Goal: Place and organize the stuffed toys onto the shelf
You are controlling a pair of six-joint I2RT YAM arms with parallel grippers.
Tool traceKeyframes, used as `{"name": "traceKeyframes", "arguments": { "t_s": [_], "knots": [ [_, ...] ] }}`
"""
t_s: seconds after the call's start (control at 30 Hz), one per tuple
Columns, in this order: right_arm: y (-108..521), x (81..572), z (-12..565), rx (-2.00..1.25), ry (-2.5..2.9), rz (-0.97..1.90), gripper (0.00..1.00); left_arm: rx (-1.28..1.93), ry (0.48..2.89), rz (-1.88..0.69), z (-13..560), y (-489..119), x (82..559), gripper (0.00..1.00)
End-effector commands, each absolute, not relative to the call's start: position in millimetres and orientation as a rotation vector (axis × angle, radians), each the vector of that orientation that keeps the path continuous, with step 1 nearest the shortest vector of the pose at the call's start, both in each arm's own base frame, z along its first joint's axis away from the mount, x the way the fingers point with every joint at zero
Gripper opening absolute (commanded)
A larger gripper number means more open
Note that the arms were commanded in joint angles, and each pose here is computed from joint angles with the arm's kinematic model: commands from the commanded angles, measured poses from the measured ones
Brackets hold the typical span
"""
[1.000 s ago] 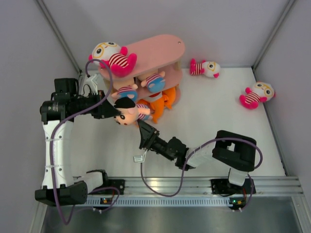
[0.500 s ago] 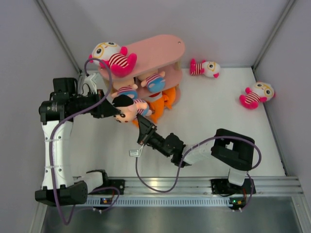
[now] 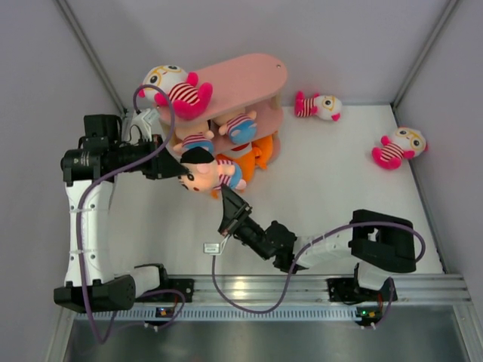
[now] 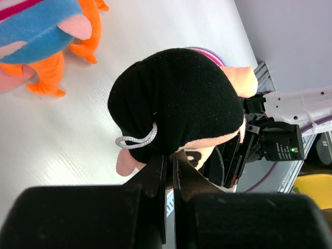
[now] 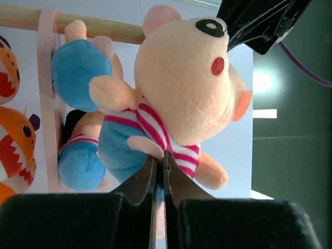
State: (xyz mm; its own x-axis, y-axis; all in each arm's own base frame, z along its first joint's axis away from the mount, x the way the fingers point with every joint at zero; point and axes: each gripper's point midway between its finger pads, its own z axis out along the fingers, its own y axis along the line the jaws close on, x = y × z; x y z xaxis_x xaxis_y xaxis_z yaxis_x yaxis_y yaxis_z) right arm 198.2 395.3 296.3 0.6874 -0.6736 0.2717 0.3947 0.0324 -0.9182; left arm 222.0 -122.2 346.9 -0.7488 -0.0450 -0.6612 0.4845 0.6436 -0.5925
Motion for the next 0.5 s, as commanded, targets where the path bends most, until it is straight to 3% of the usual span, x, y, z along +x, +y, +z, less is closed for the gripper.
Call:
{"name": "traceKeyframes", "arguments": {
  "t_s": [0.0, 0.03, 0.1, 0.3, 0.47],
  "knots": [
    [370.7, 183.0, 340.9, -1.197, 0.244, -0.971, 0.00, 0.358, 2.173, -0.959, 356.3, -114.3, 233.2, 0.05],
    [368.4, 182.0, 342.2, -1.201, 0.259, -0.956, 0.00, 0.359, 2.169, -0.946, 357.9, -113.3, 234.3, 0.13],
    [367.7, 179.1, 335.1, -1.248, 0.319, -0.897, 0.00, 0.361, 2.175, -0.934, 356.5, -111.7, 238.0, 0.13],
    [360.0, 164.8, 302.4, -1.414, 0.583, -0.609, 0.00, 0.377, 2.169, -0.921, 358.1, -110.6, 242.4, 0.30],
    [350.9, 156.4, 294.2, -1.418, 0.799, -0.348, 0.00, 0.398, 2.158, -0.918, 358.7, -111.0, 240.9, 0.62]
  ]
}}
